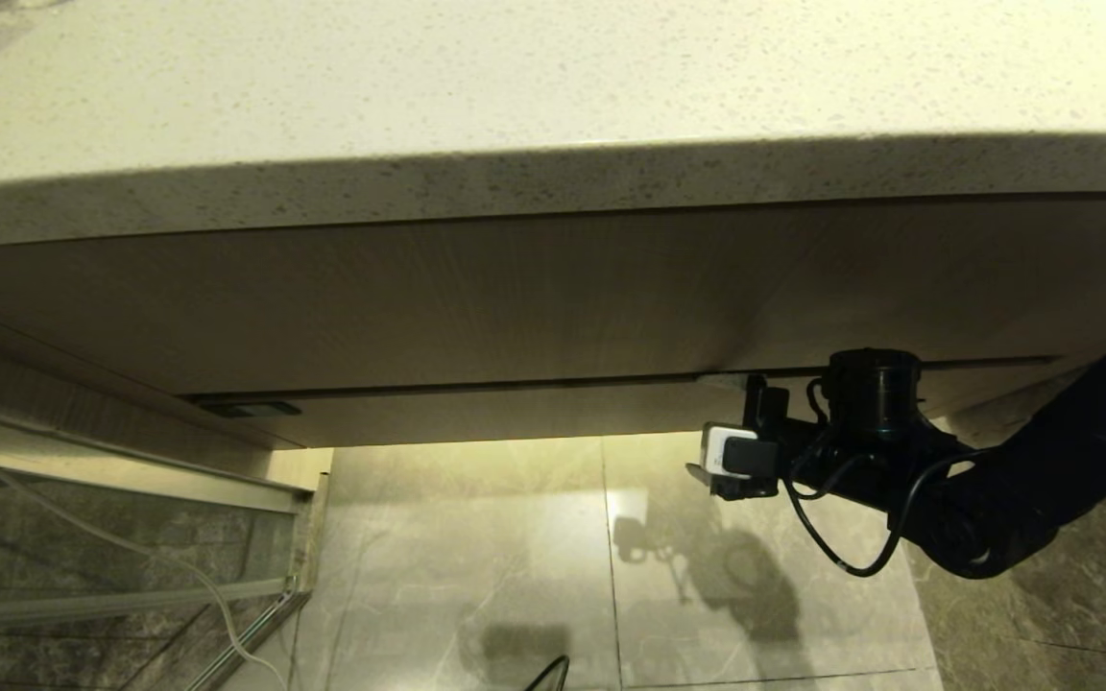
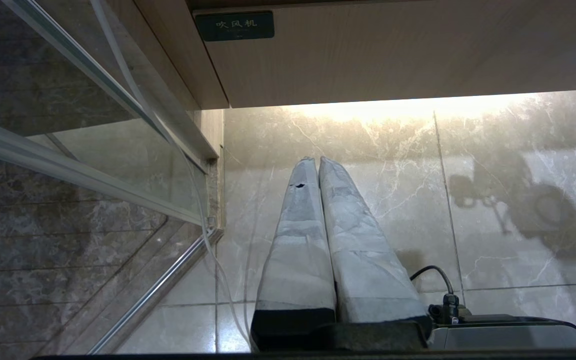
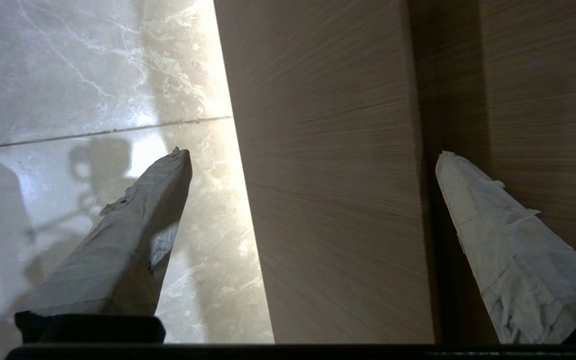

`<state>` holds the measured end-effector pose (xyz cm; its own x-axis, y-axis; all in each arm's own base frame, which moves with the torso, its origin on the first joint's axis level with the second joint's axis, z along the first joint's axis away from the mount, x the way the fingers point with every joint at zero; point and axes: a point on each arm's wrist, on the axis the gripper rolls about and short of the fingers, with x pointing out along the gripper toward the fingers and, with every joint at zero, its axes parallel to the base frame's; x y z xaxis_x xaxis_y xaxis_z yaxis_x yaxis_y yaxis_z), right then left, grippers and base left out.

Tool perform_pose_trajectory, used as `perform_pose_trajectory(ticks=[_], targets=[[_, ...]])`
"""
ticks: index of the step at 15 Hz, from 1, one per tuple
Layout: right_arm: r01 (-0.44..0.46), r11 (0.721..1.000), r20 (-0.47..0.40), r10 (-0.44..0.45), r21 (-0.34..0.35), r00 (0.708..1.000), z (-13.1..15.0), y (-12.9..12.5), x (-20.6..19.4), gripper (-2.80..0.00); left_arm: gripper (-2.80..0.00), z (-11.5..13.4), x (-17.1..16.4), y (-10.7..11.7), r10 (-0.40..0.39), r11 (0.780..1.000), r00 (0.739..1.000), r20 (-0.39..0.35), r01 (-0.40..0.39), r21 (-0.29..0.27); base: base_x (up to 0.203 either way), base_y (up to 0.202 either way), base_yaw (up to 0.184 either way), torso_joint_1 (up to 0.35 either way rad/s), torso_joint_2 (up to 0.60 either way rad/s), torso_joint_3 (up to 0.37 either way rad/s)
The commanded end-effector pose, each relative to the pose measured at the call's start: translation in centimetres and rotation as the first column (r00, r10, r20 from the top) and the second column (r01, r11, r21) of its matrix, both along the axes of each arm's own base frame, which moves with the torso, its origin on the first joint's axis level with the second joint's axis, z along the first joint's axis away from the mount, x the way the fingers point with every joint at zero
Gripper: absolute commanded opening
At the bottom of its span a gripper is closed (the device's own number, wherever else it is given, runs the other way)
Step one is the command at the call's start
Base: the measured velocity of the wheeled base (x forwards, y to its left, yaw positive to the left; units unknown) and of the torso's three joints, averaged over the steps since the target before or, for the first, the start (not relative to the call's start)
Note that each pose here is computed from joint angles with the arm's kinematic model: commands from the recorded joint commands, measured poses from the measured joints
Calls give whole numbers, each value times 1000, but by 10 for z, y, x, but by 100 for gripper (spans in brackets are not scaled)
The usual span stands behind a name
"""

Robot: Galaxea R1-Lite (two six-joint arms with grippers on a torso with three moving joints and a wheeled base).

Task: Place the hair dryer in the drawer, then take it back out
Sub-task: Pull open the drawer

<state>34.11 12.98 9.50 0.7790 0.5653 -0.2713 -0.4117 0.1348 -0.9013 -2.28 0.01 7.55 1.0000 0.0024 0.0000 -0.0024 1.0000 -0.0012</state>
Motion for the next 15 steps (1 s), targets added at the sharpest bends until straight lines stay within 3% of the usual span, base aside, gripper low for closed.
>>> perform_pose_trajectory(ticks=[1,15], targets=[[-5,1000,0,5,-9,1000,-3,1,1,0,-280,0,0,0,1,1000,1000,0,-1,0,0,0,0,0,0,0],[1,1000,43,-2,26,999,-7,10,13,0,-280,0,0,0,1,1000,1000,0,-1,1,0,0,0,0,0,0]])
